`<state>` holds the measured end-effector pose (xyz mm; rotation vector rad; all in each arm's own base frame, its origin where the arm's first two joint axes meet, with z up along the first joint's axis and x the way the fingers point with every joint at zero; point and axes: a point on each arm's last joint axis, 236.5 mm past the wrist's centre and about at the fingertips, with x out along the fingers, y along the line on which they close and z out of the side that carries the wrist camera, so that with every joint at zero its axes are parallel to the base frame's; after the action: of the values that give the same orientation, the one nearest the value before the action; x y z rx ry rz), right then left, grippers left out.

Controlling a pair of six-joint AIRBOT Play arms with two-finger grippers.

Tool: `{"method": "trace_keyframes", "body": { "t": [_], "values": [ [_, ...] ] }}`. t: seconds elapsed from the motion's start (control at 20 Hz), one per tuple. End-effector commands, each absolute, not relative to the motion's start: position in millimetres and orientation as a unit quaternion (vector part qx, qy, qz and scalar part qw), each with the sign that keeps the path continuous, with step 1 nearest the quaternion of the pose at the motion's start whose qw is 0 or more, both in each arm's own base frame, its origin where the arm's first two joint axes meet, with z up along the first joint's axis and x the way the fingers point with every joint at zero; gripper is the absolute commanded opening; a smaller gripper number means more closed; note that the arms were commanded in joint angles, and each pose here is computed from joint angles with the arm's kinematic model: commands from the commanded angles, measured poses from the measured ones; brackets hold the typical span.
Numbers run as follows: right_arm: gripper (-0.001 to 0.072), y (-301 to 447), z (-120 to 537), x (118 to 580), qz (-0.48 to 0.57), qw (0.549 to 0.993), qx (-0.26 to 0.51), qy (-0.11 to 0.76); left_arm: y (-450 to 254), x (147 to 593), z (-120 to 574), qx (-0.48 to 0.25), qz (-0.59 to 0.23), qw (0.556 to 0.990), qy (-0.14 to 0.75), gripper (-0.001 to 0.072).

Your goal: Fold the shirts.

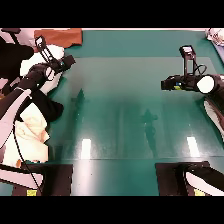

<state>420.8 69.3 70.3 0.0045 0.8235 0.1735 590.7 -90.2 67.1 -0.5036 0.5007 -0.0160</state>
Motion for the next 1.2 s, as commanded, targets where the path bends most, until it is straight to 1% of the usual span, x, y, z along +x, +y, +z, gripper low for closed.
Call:
{"method": "trace_keyframes", "body": {
  "t": [0.0,0.3,1.15],
  "values": [
    [0.0019,69.5,68.8,421.0,0.084,0.912,0.002,0.401,-90.5,590.9,68.0,-0.246,-0.009,0.938,0.244,0.0025],
    [0.0019,68.6,51.8,414.9,0.083,0.907,0.002,0.414,-90.5,590.8,66.3,-0.246,-0.008,0.938,0.246,0.0025],
    [0.0019,68.6,53.7,416.7,0.083,0.909,0.003,0.409,-90.5,590.8,66.3,-0.246,-0.008,0.938,0.245,0.0025]
  ]
}}
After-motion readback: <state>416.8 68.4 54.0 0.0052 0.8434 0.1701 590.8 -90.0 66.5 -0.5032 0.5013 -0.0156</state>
